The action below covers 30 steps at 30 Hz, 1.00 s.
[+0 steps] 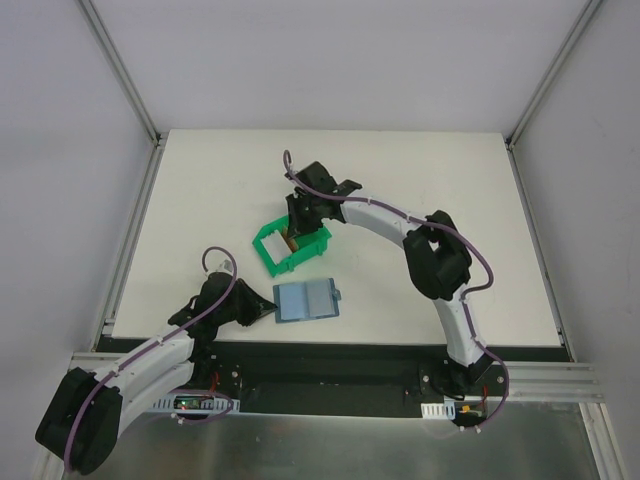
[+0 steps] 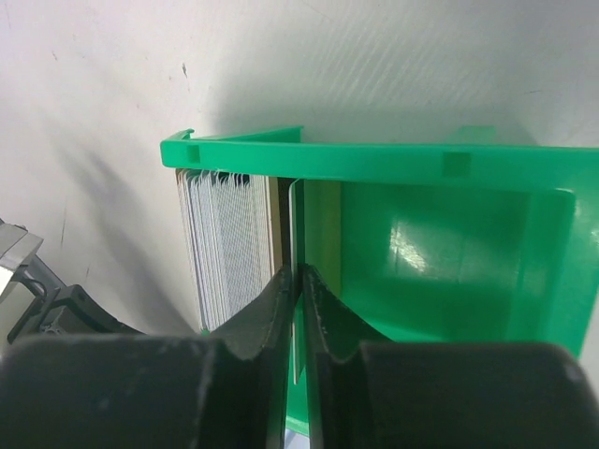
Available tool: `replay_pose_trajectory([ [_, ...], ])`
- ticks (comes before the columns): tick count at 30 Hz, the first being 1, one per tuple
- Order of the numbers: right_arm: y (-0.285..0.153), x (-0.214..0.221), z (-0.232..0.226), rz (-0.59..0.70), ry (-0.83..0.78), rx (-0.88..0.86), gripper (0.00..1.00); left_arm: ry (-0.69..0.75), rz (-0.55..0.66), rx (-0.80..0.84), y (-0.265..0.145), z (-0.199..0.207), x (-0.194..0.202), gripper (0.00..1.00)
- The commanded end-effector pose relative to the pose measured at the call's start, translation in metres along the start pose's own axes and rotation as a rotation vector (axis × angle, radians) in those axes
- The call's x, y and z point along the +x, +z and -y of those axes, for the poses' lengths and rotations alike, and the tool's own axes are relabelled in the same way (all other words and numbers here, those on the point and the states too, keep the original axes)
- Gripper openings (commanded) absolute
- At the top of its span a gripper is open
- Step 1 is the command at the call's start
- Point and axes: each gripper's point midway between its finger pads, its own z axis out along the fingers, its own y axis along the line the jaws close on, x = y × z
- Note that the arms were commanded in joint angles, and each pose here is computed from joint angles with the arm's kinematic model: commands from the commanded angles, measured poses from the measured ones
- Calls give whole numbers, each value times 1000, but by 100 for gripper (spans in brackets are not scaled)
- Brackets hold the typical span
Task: Put the credit cards into the card holder
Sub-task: Pick up the credit card from the storage box.
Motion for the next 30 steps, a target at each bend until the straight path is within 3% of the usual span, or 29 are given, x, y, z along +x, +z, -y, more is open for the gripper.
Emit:
replay_pose_trajectory([
  [1,-37,-26,-15,99,-50,-3,9,9,-6,-27,0,-4,-1,0],
  [10,-44,-31,5,141,-74,117,1,9,-9,-26,-1,-5,0,0],
  [19,-114,-63,-16,286,-144,127,0,18,-22,-14,-2,-3,2,0],
  [24,-143,-36,-19,301,-115,126,0,29,-29,-1,-3,-2,4,0],
  [30,-149,25,-20,287,-88,150,0,31,-46,6,-4,-1,7,0],
])
